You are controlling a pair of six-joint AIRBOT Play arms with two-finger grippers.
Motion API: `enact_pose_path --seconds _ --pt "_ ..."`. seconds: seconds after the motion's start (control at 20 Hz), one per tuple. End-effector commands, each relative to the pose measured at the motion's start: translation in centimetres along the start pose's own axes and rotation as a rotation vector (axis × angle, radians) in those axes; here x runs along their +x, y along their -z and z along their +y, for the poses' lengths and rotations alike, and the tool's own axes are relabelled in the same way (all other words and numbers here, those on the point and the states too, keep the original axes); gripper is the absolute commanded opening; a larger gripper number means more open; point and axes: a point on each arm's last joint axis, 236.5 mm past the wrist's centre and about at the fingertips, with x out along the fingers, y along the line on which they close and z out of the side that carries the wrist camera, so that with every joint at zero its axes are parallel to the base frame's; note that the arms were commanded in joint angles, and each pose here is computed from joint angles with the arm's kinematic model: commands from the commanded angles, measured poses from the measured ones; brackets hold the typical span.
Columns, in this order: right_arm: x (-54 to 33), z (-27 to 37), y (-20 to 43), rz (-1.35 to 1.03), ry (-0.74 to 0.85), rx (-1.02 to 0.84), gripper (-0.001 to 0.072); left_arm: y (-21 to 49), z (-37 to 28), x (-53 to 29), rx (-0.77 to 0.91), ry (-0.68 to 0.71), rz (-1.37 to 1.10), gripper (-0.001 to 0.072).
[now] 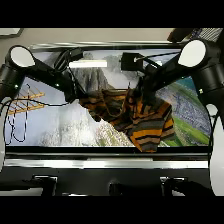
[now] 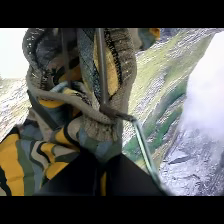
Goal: Fold the clothes and pants, and hang the long-sleeved shirts on hangers.
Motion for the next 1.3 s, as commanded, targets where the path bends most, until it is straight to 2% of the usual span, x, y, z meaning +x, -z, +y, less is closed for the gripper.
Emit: enact_pose_path --seconds 0.0,0.1,0.15,0.25,0.3,0.55,0.65,1.0,1.25 --pt "-0.2 0.7 -1.3 -0.051 -0.026 0.000 0.0030 0.5 -0.3 0.3 -0.005 0.021 0.014 0.0023" --pt "-0.9 0.6 -1.5 -0.061 -0.004 0.009 0.0033 0.3 -0.4 0.0 -0.003 0.014 0.008 0.0020" --pt "-1.7 0.3 -1.5 -0.071 0.022 0.021 0.0111 0.2 -0.4 -0.3 -0.001 0.007 0.003 0.0020" --pt "-4.3 -1.0 -0.2 -0.081 0.097 0.135 0.0461 0.1 -0.4 -1.0 0.000 -0.006 -0.006 0.0020" --pt "-6.3 -1.8 1.1 -0.087 0.150 0.234 0.0524 0.0 -0.4 -1.3 0.000 -0.013 -0.013 0.0020" --pt "-16.3 -3.2 7.8 -0.136 0.386 0.498 0.0529 -1.1 -0.8 -2.8 0.024 -0.055 -0.053 0.0019" --pt "-17.4 -3.2 10.5 -0.149 0.406 0.581 0.0529 -1.7 -1.1 -3.6 0.039 -0.076 -0.073 0.0019" --pt "-6.0 -0.2 14.4 -0.148 0.104 0.545 0.0529 -3.8 -4.1 -4.6 0.116 -0.081 -0.108 0.0019" --pt "3.3 -2.8 13.6 -0.196 0.046 0.431 0.0529 -3.9 -4.4 -4.5 0.122 -0.078 -0.109 0.0019"
